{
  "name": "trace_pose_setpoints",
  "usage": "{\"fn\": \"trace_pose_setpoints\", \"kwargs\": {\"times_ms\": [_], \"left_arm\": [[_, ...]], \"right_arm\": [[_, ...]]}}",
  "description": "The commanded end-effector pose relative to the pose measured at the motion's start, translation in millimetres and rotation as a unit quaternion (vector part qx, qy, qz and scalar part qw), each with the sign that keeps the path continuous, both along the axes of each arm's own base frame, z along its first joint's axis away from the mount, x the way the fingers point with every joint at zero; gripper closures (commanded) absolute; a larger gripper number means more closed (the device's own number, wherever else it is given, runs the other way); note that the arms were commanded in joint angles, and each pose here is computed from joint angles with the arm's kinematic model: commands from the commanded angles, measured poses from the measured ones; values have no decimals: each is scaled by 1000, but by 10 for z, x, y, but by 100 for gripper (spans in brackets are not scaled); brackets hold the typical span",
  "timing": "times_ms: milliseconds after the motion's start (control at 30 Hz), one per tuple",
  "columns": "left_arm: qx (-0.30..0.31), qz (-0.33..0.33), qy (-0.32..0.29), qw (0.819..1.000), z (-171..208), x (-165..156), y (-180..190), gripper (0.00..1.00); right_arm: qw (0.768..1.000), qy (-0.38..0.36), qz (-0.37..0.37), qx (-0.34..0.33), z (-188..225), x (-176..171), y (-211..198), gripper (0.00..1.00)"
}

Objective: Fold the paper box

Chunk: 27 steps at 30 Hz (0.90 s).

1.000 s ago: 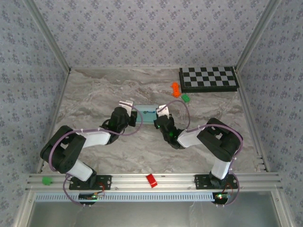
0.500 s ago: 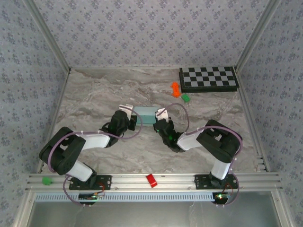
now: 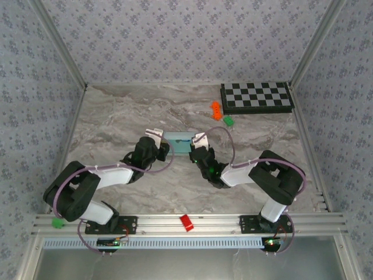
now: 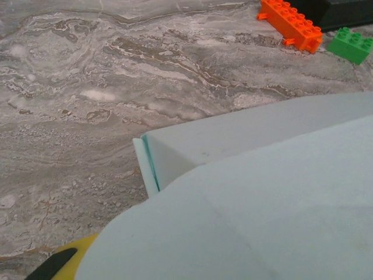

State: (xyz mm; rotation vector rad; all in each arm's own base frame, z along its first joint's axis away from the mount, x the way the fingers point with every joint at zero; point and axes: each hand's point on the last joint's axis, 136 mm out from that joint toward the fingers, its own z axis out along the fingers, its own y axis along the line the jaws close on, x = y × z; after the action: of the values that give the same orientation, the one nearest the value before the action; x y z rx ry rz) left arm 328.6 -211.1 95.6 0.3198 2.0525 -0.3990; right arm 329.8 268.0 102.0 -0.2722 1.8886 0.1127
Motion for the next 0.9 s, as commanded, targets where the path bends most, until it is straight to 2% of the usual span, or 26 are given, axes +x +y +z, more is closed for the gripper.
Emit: {"fn": "trace_pose_setpoints", "kwargs": {"times_ms": [0,267,467,600,700,867], "left_arm": [[0,-13,-11,1000,72,-56,-11,65],[11,-21,-19,1000,110,-186,76,50],[26,-23,-19,999,140,-320,192,45],[43,0,-22,999,152,-400,371,43],[66,52,-27,996,161,-413,614,39],[90,193,-28,977,239,-359,1144,30]], "right_arm": [[1000,2,-4,-5,1,-63,-39,69],[1000,9,2,-9,-7,-161,-94,59],[999,27,-1,-18,-27,-298,-253,50],[998,39,-21,-36,-83,-384,-454,47],[997,45,-40,-55,-98,-393,-604,46],[993,64,-73,-70,-105,-336,-807,46]]}}
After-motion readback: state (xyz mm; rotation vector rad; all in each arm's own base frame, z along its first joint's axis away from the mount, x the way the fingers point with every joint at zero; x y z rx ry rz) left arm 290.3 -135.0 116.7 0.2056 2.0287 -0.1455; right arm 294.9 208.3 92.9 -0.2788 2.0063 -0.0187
